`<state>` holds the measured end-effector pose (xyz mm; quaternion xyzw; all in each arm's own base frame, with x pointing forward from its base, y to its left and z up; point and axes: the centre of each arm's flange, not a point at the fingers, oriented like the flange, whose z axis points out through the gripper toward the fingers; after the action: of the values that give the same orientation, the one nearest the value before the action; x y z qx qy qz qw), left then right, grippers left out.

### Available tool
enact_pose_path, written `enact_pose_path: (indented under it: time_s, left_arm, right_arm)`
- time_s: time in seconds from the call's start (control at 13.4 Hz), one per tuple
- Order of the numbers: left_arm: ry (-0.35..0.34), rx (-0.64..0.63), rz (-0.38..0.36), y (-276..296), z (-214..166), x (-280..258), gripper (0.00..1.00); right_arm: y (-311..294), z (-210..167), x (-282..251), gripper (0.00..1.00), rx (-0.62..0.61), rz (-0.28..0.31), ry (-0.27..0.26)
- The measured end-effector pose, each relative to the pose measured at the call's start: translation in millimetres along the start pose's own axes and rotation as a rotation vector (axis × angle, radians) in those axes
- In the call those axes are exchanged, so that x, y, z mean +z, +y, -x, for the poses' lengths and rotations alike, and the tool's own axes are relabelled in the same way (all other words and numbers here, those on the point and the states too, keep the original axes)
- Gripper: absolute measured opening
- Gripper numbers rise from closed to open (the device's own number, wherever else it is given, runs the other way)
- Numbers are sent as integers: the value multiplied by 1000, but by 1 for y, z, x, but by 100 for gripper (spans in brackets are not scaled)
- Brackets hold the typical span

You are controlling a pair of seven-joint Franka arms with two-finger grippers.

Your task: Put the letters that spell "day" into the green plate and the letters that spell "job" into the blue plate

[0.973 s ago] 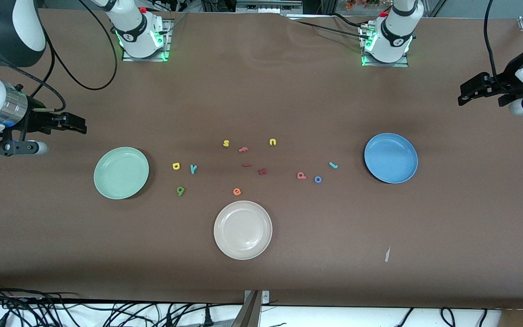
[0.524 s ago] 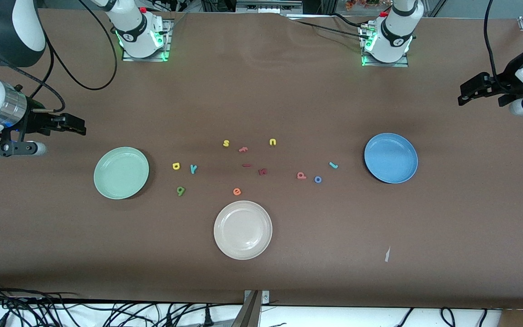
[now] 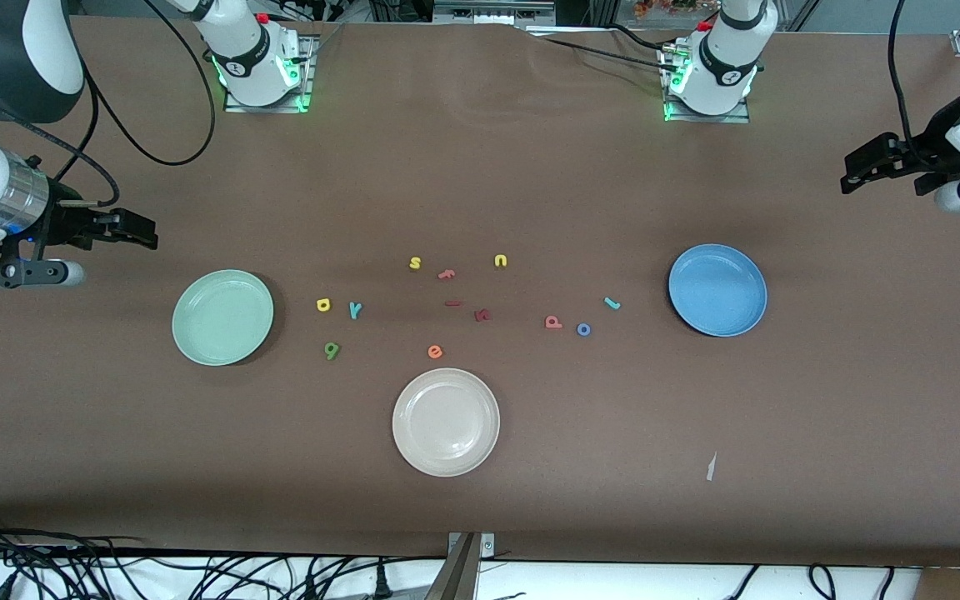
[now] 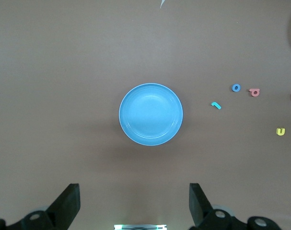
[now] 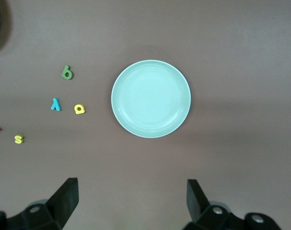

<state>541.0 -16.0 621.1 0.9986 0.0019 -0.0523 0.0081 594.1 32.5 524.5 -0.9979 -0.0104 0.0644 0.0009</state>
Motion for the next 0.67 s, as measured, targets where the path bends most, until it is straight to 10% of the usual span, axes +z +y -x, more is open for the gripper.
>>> enact_pose_path:
  time_s: [0.67]
  left_arm:
    - [0,5,-1,3,0,0,100]
  right_arm:
    - [0,0,0,100,-1,0,0]
